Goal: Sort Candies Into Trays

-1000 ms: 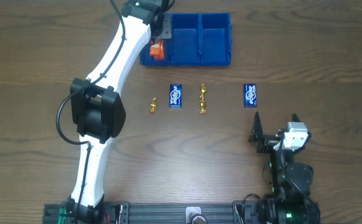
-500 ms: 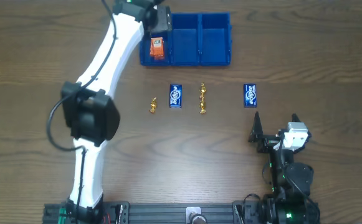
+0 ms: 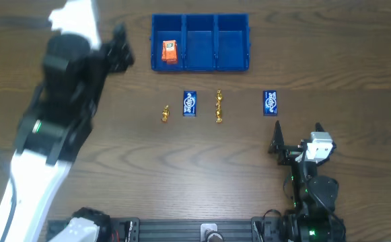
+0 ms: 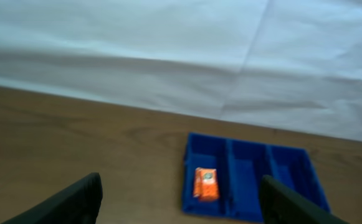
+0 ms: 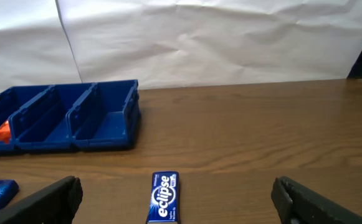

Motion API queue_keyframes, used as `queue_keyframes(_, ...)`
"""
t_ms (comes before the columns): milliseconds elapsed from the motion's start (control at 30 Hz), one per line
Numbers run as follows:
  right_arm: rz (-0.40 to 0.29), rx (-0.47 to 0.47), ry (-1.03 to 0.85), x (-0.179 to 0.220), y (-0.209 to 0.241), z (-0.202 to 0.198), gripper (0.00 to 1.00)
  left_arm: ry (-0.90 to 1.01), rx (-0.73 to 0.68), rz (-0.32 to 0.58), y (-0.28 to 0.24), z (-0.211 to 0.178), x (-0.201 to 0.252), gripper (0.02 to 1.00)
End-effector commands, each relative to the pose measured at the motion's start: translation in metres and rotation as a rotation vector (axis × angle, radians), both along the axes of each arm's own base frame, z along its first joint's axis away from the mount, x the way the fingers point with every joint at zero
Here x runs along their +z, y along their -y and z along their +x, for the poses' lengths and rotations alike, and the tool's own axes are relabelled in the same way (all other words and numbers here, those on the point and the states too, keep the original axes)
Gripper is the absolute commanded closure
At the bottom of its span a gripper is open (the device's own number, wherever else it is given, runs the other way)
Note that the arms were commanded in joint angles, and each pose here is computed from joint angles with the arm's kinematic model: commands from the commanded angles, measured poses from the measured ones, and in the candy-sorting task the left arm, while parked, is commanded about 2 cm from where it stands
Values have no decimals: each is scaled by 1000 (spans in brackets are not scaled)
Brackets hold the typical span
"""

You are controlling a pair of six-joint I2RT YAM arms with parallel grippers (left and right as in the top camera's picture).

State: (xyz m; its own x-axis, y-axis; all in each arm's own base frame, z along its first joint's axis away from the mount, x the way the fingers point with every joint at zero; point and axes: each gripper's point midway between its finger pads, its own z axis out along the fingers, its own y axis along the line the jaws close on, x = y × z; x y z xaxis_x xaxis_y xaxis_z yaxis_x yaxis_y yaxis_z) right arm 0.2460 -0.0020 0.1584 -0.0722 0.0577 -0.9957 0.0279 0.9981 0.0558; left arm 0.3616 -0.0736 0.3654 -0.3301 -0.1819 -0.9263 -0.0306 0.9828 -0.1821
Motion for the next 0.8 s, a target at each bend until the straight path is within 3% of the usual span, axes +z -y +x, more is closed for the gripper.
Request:
queue_keyframes(33, -12, 2, 0, -1, 0, 0, 3, 57, 63, 43, -46, -64, -22, 202)
queue_keyframes(367, -12, 2, 0, -1, 0, 0, 3, 172, 24, 16, -67, -129, -109, 165)
queue_keyframes(800, -12, 2, 0, -1, 0, 0, 3, 301, -25, 12, -62, -114, -199, 40)
